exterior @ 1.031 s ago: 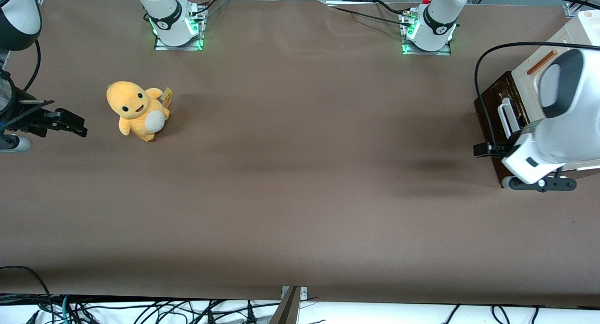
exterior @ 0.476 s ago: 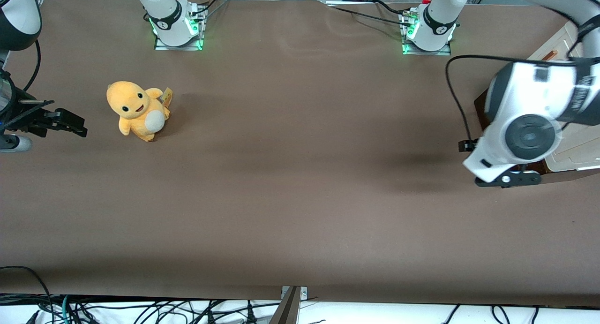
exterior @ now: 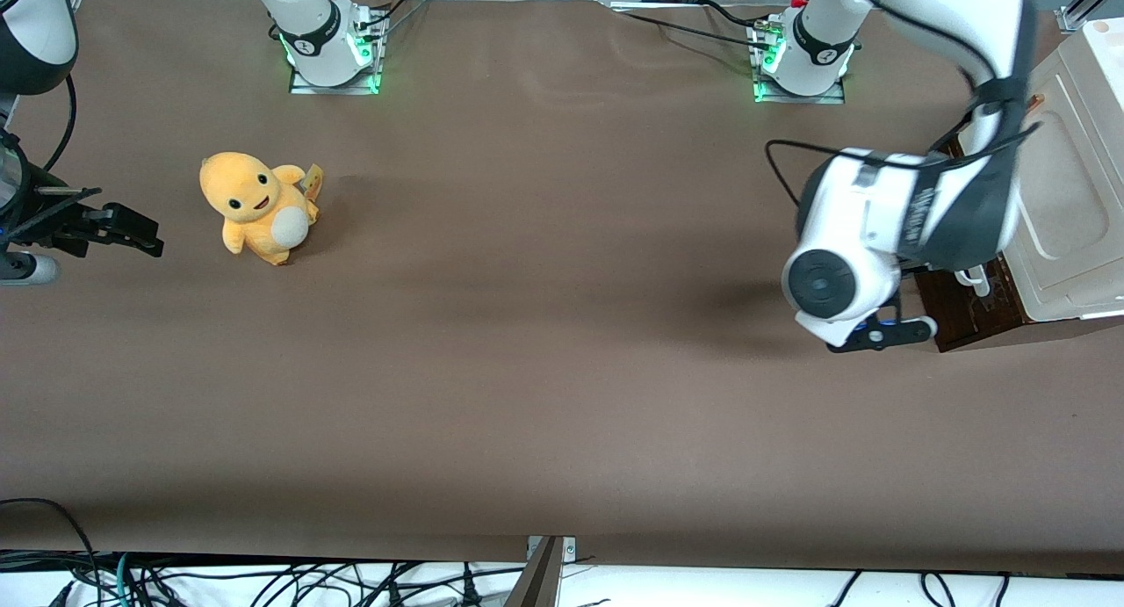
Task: Open lower drawer with left arm only
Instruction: 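Swing the left gripper out and around toward the drawer's white handle, then move the open left gripper in around the white bar handle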
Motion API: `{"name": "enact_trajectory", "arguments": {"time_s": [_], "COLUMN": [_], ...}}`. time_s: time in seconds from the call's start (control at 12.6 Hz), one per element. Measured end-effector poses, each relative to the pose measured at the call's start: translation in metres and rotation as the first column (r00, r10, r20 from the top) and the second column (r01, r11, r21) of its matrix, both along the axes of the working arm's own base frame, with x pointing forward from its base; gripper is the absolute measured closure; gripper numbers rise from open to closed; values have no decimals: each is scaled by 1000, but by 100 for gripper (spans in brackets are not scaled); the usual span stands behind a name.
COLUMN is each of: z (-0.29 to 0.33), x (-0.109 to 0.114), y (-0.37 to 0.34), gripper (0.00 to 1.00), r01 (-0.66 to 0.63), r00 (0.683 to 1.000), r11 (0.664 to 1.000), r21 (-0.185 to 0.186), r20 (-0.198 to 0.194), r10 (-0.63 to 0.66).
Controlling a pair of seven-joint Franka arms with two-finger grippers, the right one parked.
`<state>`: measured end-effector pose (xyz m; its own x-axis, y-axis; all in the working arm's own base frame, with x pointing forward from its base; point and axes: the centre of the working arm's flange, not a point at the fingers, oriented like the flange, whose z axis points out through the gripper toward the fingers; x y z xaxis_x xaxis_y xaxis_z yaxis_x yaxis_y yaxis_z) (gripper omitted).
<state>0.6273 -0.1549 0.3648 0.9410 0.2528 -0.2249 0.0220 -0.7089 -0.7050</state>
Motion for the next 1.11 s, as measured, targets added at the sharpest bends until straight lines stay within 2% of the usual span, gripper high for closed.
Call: {"name": "enact_trajectory", "arguments": {"time_s": [0.16,0.56,0.79,1.11], "z": [-28,-84,-116,-157], "x": [-3,-14,-25,-46], "y": [-10,-12,-7,11], "gripper": [0,0,0,0], "r01": [-2,43,51,86], "r00": [1000,999,999,996], "r11": [995,955,923,858], "r21": [103,294,382,507], "r20": [0,-30,-33,-60], "r10": [2,-36,-41,-65]}}
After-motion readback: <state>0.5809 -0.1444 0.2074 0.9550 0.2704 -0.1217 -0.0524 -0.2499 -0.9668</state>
